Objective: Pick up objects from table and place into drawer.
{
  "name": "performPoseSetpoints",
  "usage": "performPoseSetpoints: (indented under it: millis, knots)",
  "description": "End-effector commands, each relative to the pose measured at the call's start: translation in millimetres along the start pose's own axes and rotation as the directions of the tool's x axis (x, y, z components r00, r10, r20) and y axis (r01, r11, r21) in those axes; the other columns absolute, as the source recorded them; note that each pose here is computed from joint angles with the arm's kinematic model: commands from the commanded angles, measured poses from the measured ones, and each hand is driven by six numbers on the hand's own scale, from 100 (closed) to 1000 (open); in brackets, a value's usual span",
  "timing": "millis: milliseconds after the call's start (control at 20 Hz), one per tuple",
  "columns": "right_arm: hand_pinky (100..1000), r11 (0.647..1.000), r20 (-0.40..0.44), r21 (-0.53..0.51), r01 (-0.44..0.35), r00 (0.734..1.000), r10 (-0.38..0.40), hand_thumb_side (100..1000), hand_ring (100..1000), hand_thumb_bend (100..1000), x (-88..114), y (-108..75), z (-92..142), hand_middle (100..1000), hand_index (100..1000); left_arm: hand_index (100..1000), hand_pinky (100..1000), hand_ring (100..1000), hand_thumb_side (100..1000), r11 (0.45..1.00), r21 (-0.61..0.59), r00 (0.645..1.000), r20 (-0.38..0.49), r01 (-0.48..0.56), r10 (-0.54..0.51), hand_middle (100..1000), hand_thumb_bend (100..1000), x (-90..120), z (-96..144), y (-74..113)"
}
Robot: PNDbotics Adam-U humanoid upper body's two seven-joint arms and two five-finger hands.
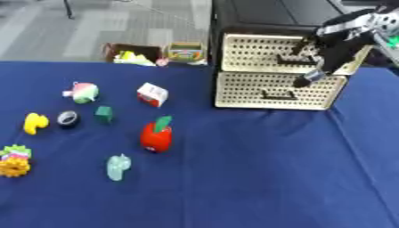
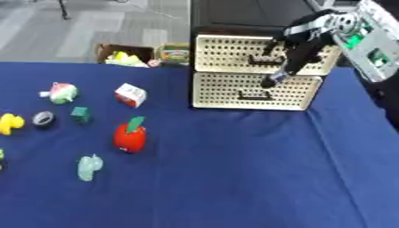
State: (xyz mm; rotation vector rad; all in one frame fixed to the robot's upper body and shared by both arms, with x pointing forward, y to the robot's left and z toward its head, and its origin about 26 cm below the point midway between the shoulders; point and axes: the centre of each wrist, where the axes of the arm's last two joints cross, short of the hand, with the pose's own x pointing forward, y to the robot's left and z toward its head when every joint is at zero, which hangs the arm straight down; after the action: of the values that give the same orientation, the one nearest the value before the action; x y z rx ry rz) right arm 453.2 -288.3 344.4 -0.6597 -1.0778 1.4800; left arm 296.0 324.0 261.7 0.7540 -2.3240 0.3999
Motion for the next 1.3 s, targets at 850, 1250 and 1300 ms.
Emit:
performPoseSetpoints:
  millis: [850, 1250, 1300]
  knots:
    - [100, 0.998, -0.075, -0.001, -0.055, 0.996, 0.055, 357, 100, 558, 1, -5.6, -9, 100, 917, 725, 434, 479, 728, 1.0, 0.008, 0.999, 0.032, -0.007, 0.007, 505, 100, 7, -5, 1.6]
    - [100, 0.998, -0.068, -0.001, -0.06, 0.996, 0.06, 380, 100, 548, 2, -6.0, -9, 100, 856, 725, 435, 479, 728, 1.0, 0.008, 0.999, 0.033, -0.007, 0.007, 506, 100, 7, -5, 1.6]
    - [100, 0.998, -0.064, -0.003, -0.061, 0.996, 0.061, 381, 100, 548, 3, -6.6, -8, 100, 846, 725, 435, 479, 728, 1.0, 0.008, 0.999, 0.034, -0.007, 0.007, 506, 100, 7, -5, 1.7]
